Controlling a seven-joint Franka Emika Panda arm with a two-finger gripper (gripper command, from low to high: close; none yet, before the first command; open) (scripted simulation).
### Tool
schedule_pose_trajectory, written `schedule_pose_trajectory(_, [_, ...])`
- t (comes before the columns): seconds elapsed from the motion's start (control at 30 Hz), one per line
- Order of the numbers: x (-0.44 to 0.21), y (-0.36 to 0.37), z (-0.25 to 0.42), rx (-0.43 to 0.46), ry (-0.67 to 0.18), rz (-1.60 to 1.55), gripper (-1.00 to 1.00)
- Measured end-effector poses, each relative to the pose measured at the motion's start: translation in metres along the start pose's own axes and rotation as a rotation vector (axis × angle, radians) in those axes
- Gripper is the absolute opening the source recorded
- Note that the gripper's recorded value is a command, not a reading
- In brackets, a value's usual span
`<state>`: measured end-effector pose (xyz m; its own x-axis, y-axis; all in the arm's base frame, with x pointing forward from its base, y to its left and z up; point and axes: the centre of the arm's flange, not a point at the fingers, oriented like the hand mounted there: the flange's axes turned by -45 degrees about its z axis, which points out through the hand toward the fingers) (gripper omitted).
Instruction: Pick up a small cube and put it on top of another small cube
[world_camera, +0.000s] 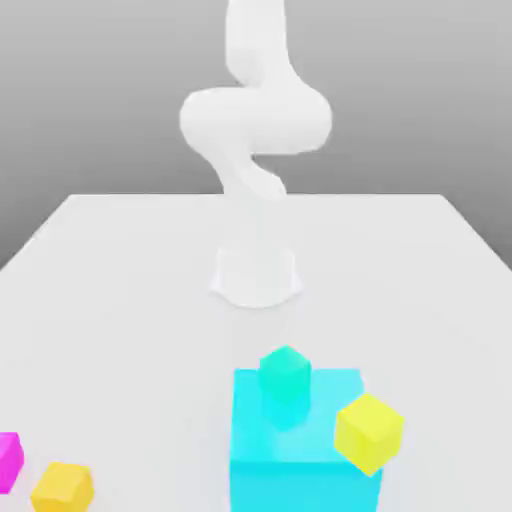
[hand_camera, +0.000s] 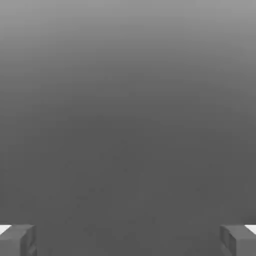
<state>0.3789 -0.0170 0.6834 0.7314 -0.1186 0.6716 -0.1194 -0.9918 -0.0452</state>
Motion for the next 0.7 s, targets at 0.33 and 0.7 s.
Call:
schedule_pose_trajectory(0.33, [-0.01, 0.093, 0.17, -0.202, -0.215, 0.433, 0.0])
schedule_pose_trajectory(0.7, [-0.107, 0.233, 0.323, -0.416, -0.412, 0.944, 0.0])
